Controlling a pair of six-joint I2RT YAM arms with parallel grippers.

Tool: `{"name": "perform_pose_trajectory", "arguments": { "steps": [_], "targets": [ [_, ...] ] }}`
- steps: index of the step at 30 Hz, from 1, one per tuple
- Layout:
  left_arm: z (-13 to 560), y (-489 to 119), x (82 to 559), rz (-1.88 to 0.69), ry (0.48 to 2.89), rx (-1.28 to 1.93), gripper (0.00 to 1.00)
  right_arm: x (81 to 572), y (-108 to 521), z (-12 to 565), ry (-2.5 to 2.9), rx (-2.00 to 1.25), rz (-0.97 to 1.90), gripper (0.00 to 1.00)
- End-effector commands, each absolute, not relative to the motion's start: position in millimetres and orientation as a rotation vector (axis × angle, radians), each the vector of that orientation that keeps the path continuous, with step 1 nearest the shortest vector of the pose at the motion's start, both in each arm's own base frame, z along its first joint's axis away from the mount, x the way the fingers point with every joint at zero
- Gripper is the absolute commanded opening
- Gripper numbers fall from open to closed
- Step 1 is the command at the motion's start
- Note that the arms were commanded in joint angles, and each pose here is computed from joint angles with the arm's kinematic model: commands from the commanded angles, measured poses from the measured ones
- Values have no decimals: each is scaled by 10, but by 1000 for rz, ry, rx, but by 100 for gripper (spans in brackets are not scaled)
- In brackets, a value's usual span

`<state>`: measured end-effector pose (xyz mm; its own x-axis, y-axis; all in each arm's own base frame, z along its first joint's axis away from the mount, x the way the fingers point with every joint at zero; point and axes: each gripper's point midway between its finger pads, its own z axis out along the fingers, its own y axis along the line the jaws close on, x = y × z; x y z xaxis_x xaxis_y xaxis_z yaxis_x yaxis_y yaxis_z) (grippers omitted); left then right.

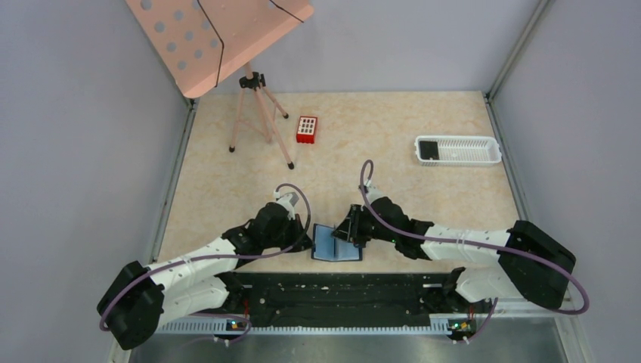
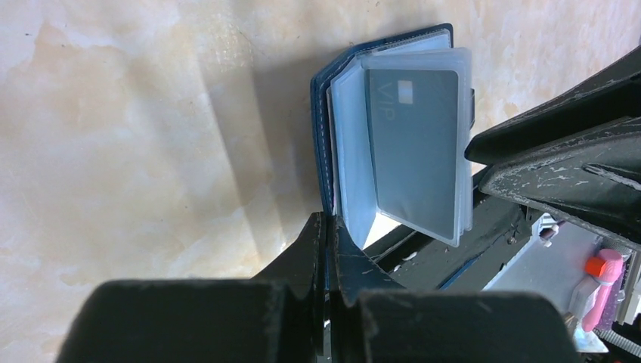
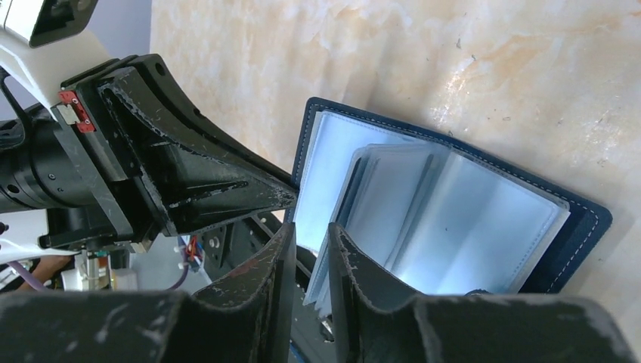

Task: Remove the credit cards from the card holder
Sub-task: Remove the credit card from the card holder.

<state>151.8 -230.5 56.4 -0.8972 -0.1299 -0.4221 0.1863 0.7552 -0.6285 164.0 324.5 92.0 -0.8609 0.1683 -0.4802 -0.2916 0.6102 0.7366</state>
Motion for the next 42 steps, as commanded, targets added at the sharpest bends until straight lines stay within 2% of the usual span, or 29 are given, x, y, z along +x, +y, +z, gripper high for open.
{"name": "perform_pose_trajectory", "arguments": {
  "steps": [1,10,19,24,30,34,37,42],
  "targets": [
    [615,-2337,1561,-988,2467,40,0,1613,3305,941,2300,-136,1217,22],
    [614,-2327,1557,-985,2466,38,0,1614,3322,822,2345,-141,1183,29],
    [613,-2336,1563,-985,2469,38,0,1611,3325,764,2368,-148,1166,31],
    [641,-2334,1562,-986,2465,42,0,1674,3092,605,2456,-101,952,31],
    [666,-2329,1560,-989,2458,42,0,1788,2853,876,2418,-44,809,36],
    [675,-2345,1555,-1004,2456,38,0,1790,2952,1075,2356,-44,896,41],
    [667,-2355,1548,-1013,2458,35,0,1737,3114,1183,2313,-73,977,50],
    [677,-2366,1546,-1024,2457,31,0,1660,3391,1251,2292,-113,1073,51]
  ]
}}
